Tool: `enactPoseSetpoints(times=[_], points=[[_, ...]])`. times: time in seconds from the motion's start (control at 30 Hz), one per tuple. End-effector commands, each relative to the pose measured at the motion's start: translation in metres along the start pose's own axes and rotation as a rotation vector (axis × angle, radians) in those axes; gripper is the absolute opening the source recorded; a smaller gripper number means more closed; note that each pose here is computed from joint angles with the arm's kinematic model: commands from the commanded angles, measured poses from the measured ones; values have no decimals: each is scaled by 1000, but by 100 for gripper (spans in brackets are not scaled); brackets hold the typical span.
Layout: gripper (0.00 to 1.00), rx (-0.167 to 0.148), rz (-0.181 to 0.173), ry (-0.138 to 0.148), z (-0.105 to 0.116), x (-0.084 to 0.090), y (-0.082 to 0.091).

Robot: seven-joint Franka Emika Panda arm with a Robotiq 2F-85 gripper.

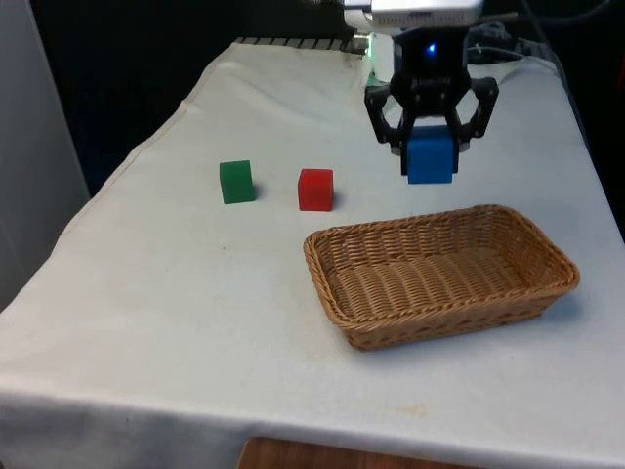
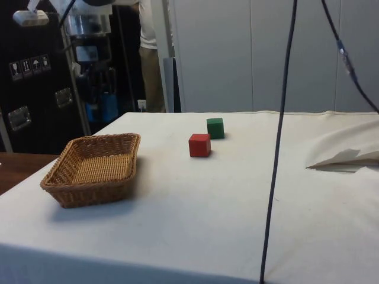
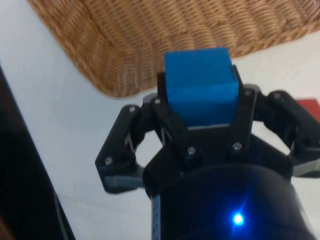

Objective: Pick up the blue cube and place it into the basket.

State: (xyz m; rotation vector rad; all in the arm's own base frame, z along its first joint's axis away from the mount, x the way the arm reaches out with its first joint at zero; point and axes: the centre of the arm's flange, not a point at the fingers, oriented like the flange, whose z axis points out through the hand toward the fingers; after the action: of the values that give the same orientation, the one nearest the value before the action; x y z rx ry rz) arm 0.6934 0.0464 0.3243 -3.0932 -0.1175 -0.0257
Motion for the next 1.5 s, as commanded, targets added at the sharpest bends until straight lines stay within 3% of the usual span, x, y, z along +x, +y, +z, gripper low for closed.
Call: enactPoseSetpoints(times=[0.0, 0.03, 0.07, 0.3, 0.33, 0.53, 0.87, 1.03, 1.47], points=[[0, -6, 1, -12, 5, 5, -1], [0, -1, -1, 1, 2, 3, -1], [0, -5, 0, -13, 8, 8, -1], [0, -2, 7, -9, 25, 23, 3], [0, -3, 4, 2, 23, 22, 2], [0, 3, 23, -5, 45, 33, 11], [0, 2, 29, -7, 62, 37, 14], [0, 14, 43, -5, 82, 42, 15], [0, 8, 54, -10, 113, 42, 17]])
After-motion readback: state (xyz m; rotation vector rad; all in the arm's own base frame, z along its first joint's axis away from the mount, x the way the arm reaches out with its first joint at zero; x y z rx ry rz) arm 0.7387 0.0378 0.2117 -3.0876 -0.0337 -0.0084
